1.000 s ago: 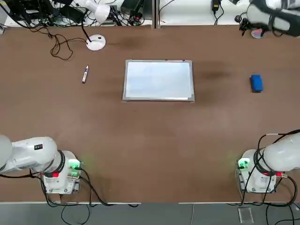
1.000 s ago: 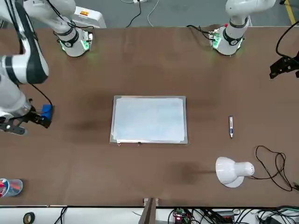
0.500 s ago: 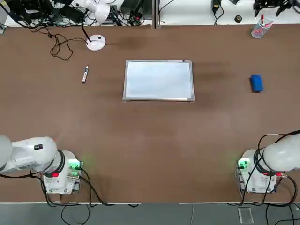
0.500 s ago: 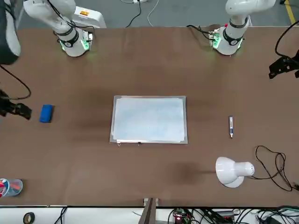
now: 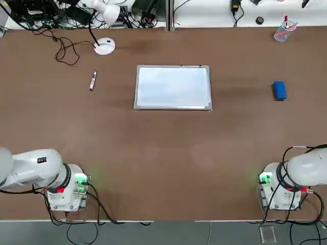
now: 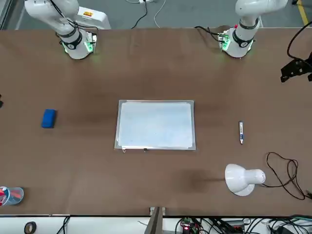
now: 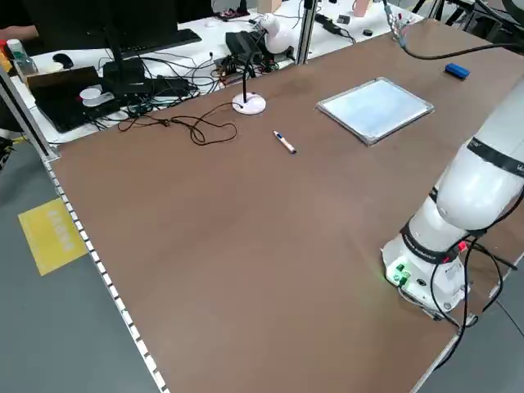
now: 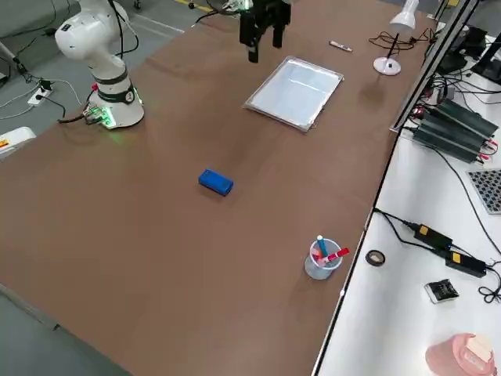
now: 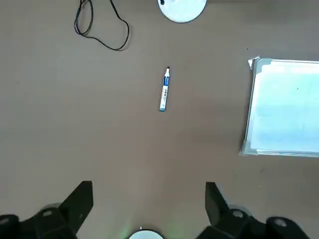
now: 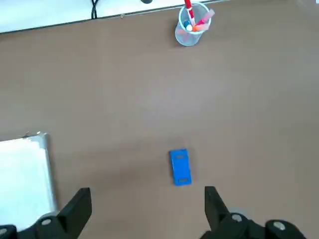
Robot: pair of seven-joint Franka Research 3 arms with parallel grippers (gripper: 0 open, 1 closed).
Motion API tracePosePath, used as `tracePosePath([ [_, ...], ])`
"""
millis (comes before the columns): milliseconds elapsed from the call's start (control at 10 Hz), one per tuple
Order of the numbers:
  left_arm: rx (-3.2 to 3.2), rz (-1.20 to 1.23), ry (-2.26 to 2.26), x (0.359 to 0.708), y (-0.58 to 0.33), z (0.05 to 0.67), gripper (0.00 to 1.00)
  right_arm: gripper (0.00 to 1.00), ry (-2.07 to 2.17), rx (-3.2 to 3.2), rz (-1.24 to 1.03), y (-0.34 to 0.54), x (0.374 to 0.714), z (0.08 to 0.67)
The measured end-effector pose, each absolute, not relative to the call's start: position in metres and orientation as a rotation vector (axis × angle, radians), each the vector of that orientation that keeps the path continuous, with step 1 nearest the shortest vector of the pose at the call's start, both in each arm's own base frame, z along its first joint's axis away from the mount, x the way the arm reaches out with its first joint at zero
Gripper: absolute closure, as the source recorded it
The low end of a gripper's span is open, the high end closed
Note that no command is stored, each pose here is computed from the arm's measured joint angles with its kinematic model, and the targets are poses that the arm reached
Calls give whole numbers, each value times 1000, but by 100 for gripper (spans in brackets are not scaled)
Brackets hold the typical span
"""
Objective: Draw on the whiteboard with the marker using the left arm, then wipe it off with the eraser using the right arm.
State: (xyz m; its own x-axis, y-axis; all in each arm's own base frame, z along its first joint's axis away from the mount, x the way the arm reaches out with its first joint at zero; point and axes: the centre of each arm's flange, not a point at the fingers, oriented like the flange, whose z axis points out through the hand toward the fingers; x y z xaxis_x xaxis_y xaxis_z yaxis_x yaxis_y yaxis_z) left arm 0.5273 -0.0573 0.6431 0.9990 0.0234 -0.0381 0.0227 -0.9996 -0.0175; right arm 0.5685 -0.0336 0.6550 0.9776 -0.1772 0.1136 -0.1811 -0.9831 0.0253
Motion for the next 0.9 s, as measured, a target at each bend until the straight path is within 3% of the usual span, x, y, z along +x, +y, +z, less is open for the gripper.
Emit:
tracePosePath([
  [900, -3119, 63, -108, 527, -52, 643, 0, 0, -208, 3112, 113, -49, 559, 661],
])
